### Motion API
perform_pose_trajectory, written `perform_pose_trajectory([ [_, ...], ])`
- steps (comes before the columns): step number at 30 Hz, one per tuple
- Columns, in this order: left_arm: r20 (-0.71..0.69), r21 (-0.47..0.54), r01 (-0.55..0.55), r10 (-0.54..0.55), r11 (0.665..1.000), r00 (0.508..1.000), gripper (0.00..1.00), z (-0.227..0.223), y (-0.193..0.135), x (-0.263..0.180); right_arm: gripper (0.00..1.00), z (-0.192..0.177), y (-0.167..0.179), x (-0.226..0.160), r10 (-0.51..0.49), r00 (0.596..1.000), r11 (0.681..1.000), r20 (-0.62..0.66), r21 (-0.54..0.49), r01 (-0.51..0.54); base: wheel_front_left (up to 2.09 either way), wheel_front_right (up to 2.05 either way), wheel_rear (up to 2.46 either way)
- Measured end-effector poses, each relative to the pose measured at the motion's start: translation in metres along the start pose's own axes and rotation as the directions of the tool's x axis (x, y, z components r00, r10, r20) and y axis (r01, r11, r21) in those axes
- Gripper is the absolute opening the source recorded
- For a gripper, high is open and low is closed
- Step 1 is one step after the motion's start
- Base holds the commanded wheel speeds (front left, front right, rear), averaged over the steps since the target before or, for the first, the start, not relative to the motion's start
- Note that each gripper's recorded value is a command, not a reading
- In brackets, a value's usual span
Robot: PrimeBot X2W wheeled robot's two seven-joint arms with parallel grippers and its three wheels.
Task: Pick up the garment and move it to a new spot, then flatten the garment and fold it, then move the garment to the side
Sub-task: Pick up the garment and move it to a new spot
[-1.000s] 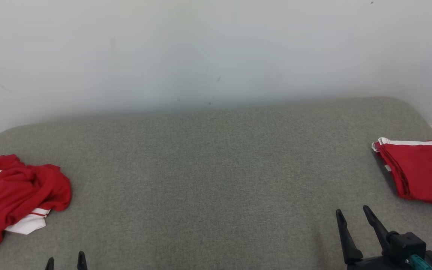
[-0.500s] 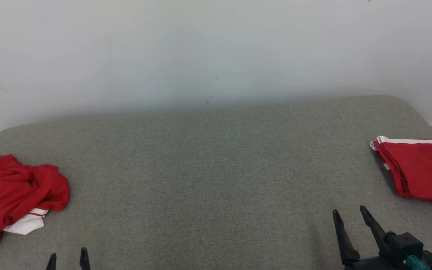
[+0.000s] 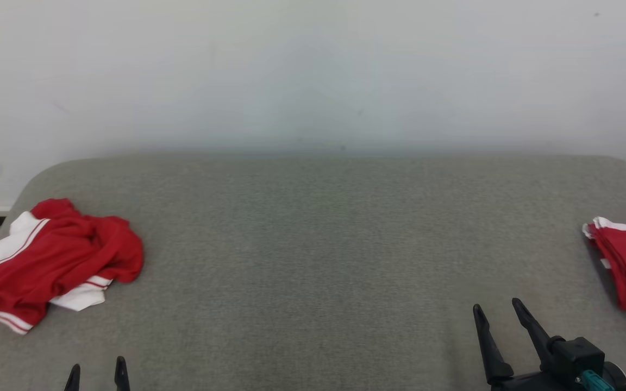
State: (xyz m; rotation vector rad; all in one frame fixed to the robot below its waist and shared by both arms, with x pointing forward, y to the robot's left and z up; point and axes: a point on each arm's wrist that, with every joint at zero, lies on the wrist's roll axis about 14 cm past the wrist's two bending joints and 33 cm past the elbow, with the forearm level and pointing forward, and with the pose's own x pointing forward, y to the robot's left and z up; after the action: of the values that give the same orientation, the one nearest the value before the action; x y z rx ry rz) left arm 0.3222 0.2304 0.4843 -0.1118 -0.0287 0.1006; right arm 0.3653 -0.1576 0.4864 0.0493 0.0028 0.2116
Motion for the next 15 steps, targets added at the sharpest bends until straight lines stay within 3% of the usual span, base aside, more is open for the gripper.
perform_pose_trajectory([
  [15, 0.016, 0.016, -0.237, 0.236, 0.971, 0.972, 1.0, 0.003, 0.071, -0.058, 1.0, -0.004, 0.085, 0.034, 0.245, 0.969, 0.969, -0.016, 0.009, -0.245, 0.0, 0.0, 0.0],
])
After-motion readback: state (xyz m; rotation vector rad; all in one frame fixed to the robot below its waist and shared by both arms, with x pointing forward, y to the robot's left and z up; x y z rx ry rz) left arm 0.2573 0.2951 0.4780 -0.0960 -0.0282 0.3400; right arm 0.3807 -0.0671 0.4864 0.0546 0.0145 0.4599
